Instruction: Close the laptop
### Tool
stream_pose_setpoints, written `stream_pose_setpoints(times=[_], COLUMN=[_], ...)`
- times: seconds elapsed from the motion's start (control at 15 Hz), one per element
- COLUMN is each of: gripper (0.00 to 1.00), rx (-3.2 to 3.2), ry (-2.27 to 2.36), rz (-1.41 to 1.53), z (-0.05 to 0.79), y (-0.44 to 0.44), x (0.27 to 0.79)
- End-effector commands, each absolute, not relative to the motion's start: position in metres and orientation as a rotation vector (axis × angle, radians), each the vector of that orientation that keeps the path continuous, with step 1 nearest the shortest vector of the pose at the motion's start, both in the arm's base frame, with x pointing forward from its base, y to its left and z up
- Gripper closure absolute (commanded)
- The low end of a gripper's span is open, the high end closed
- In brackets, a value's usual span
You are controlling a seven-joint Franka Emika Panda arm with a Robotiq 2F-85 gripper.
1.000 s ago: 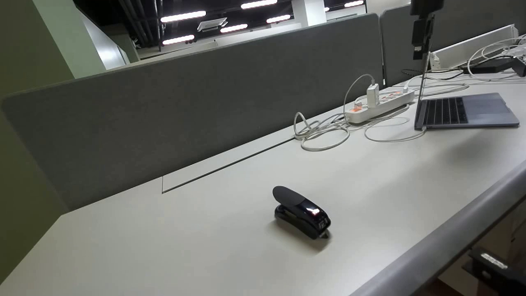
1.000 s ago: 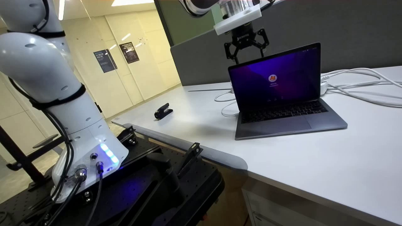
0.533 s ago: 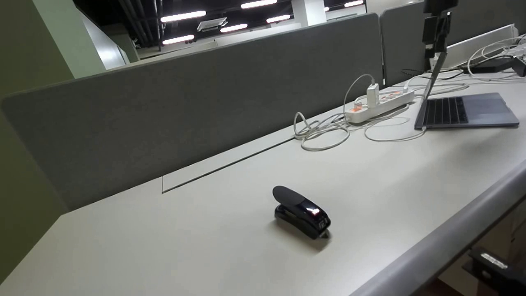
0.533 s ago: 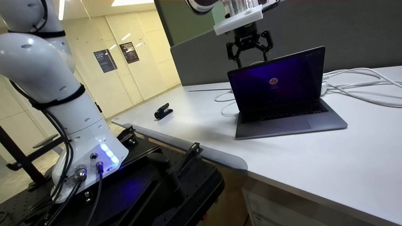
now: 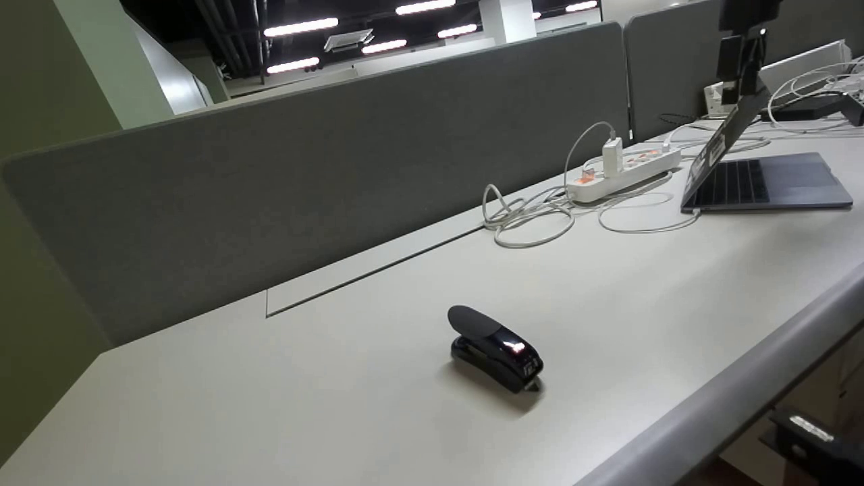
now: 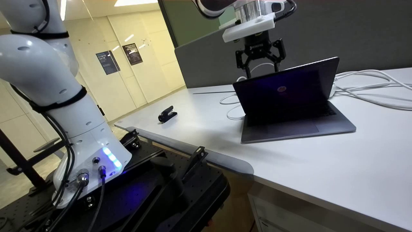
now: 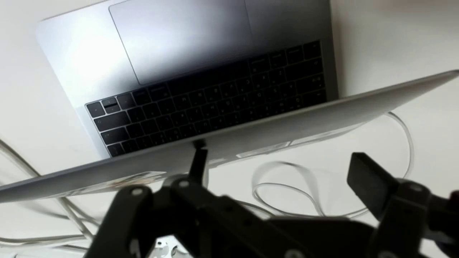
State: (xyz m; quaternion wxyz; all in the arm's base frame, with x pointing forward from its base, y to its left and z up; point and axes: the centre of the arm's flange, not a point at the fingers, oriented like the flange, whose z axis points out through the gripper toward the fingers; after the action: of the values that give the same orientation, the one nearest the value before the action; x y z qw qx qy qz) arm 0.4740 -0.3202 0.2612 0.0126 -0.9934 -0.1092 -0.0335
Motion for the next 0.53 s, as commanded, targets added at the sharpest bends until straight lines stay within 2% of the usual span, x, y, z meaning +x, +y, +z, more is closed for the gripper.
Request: stream_pose_setpoints(times=[0.0,0.47], gripper=[0.0,0.0], rx=[-3.099,-3.07], ry=[-0.341,-0.286], rz=[-0.034,0.065], z=[0.237,0.195], y=[-0.328,-0.331], x=[0.473,0.459])
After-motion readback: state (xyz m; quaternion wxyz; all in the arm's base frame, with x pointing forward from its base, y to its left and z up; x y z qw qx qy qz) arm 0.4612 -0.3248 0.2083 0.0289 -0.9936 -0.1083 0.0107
